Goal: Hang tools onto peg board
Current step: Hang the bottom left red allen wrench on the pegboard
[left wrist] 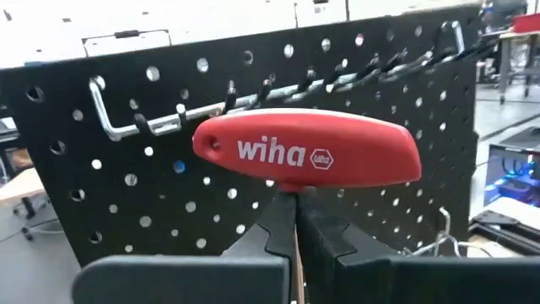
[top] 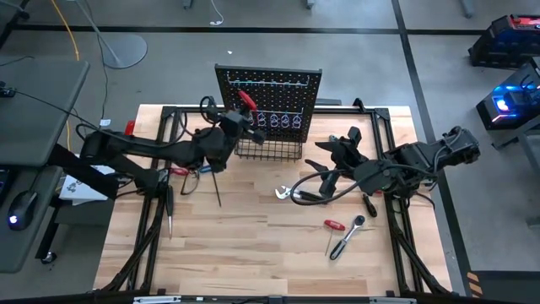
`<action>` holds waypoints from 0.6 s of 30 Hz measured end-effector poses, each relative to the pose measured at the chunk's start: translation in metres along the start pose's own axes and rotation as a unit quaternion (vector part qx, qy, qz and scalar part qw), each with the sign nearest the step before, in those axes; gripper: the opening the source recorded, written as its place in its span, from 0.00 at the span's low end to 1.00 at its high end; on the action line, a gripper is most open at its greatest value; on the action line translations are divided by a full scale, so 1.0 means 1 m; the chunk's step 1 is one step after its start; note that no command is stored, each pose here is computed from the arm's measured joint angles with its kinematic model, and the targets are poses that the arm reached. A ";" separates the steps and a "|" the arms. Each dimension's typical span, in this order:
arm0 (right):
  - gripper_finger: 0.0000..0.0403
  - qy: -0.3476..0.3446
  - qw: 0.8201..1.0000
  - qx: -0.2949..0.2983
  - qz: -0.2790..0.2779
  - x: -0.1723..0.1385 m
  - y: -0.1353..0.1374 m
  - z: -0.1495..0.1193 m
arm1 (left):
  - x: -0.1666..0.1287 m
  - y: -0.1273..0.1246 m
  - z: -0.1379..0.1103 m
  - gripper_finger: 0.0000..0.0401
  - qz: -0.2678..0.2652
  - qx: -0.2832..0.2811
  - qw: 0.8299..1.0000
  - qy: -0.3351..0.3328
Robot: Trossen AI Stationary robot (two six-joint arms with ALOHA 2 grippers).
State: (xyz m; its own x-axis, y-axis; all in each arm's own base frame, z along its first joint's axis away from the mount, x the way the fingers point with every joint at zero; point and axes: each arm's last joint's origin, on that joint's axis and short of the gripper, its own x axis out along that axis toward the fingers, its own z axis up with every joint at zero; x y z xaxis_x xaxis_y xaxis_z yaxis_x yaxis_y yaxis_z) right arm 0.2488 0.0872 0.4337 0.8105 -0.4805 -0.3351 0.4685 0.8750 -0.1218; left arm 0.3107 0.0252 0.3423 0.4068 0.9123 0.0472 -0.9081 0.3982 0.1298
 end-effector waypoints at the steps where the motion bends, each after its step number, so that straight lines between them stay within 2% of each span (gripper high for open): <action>1: 0.56 0.000 1.000 0.000 0.000 0.000 0.000 0.000 | 0.002 0.000 -0.001 0.00 0.004 -0.005 1.000 0.001; 8: 0.56 0.000 1.000 0.000 0.000 0.000 0.000 0.000 | 0.013 -0.002 -0.010 0.00 0.040 0.000 0.999 0.012; 13: 0.56 0.000 1.000 0.000 0.000 0.000 0.000 0.000 | 0.020 -0.005 -0.019 0.00 0.049 0.013 0.999 0.021; 18: 0.56 -0.001 1.000 0.000 -0.001 0.000 0.000 0.000 | 0.024 -0.008 -0.026 0.00 0.057 0.000 0.998 0.030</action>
State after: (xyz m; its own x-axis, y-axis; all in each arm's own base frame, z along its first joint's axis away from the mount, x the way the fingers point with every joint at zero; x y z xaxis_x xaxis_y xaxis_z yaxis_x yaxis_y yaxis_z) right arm 0.2488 0.0871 0.4338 0.8098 -0.4827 -0.3335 0.4706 0.8738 -0.1220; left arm 0.3246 0.0462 0.3162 0.2933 0.9560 0.0015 -0.9482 0.2907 0.1279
